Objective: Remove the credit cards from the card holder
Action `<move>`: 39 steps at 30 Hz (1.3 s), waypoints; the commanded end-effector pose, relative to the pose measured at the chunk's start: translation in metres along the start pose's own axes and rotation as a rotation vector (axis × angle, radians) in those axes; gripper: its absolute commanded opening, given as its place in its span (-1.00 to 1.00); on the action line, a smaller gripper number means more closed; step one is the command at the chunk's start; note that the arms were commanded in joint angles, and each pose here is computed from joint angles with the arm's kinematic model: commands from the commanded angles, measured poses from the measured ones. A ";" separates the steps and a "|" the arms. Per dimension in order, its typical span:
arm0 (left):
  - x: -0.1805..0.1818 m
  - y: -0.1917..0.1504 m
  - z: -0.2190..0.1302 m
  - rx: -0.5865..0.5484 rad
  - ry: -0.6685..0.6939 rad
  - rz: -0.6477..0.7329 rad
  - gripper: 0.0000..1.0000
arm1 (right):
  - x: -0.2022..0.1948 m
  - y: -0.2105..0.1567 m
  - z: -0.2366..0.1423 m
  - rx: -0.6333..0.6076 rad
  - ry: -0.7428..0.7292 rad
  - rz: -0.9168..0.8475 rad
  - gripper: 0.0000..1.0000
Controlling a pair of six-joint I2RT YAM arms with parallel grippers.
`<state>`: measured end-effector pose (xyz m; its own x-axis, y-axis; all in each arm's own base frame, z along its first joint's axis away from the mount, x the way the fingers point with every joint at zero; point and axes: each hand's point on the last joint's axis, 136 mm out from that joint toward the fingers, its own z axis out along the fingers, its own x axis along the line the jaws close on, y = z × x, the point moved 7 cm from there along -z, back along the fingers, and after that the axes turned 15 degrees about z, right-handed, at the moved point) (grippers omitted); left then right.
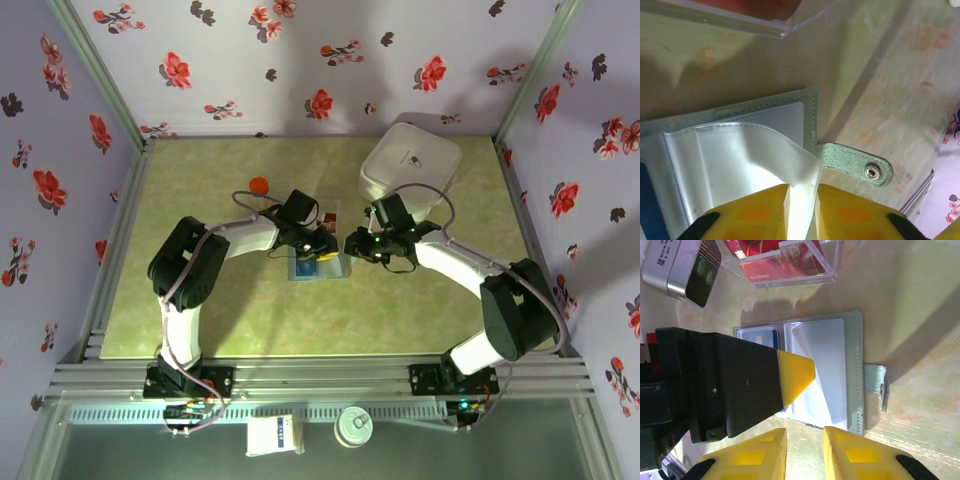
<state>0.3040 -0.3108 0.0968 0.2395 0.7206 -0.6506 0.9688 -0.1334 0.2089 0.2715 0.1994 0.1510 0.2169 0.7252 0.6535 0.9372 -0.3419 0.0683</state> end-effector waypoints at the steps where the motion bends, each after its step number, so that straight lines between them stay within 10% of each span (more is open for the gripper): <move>1: -0.004 0.001 0.006 0.022 -0.007 -0.002 -0.55 | -0.005 0.000 -0.005 -0.018 -0.016 -0.016 -0.48; 39: 0.028 -0.009 -0.083 -0.113 0.021 -0.011 -0.49 | 0.044 0.004 0.039 0.100 -0.017 -0.044 -0.46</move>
<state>0.3017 -0.2423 0.1293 0.1960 0.7447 -0.6380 0.9683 -0.0441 0.2459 0.2952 0.2443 0.1491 0.1883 0.7388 0.6470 0.9615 -0.2729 0.0318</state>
